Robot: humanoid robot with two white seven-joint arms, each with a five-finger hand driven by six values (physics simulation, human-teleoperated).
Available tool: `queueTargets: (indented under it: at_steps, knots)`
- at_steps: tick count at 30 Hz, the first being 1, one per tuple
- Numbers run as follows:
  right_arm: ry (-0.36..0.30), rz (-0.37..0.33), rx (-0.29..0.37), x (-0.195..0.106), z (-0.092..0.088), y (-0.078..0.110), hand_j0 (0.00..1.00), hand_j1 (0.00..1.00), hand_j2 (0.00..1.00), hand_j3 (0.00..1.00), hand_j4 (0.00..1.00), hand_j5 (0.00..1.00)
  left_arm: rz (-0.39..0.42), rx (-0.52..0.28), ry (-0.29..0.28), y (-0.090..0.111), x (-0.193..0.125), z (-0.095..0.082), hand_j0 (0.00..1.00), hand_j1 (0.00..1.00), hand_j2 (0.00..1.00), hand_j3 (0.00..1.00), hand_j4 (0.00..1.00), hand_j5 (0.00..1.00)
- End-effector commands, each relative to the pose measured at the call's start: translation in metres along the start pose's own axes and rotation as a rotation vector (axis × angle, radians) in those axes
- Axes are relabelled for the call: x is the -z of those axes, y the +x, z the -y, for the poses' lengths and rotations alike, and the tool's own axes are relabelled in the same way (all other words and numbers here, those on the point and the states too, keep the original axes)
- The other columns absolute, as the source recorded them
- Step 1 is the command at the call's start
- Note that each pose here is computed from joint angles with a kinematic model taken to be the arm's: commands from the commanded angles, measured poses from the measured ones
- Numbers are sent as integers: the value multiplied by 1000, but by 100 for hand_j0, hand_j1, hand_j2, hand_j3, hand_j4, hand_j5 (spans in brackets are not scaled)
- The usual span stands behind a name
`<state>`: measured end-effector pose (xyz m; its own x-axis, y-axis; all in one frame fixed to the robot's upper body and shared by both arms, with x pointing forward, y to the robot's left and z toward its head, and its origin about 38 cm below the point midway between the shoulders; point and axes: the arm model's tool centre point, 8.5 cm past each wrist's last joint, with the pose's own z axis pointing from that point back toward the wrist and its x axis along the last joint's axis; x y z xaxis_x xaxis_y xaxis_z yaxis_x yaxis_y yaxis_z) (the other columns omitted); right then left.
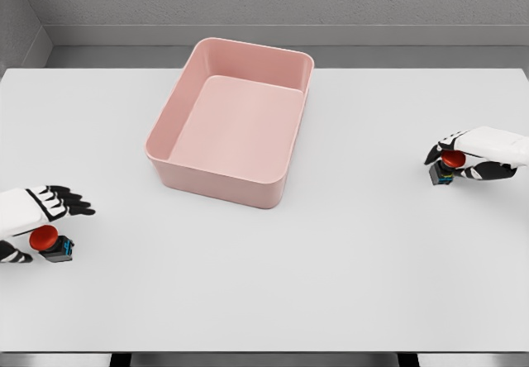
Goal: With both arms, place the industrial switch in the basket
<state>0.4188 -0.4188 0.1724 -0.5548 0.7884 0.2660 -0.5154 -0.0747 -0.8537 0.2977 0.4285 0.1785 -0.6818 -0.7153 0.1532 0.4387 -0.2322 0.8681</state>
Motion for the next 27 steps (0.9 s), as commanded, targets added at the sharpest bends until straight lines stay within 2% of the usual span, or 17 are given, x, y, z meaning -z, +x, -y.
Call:
queueTargets:
  at_steps: [1, 4, 8, 14, 21, 22, 26, 27]
  knots:
    - [-3, -2, 3, -1, 1, 0, 53, 53, 53, 53, 53, 53, -15, -2, 3, -5, -2, 2, 100, 100, 100, 100, 100, 100]
    - [-5, 0, 4, 0, 1, 0, 49, 49, 49, 49, 49, 49, -13, 10, -2, -4, 0, 3, 100, 100, 100, 100, 100, 100]
    - [-11, 1, 3, 0, 3, 0, 48, 48, 48, 48, 48, 48, 3, 39, -2, 0, 6, 4, 100, 100, 100, 100, 100, 100]
    - [-26, 9, -2, 3, 8, 2, 48, 48, 48, 48, 48, 48, 9, 27, 3, 3, 7, 9, 100, 100, 100, 100, 100, 100]
    - [-65, 12, -17, 0, 24, 4, 45, 45, 45, 45, 45, 45, 10, 23, 5, 4, 6, 11, 100, 100, 100, 100, 100, 100]
    - [-69, 13, -19, 1, 26, 4, 45, 45, 45, 45, 45, 45, 10, 23, 5, 4, 6, 11, 99, 99, 99, 99, 99, 99]
    - [-82, 18, -32, 1, 35, 6, 46, 46, 46, 46, 46, 46, 3, 21, 0, 2, 5, 13, 83, 83, 83, 83, 83, 83]
    - [-90, 25, -38, 4, 40, 8, 46, 46, 46, 46, 46, 46, 4, 15, -6, 3, 5, 16, 82, 82, 82, 82, 82, 82]
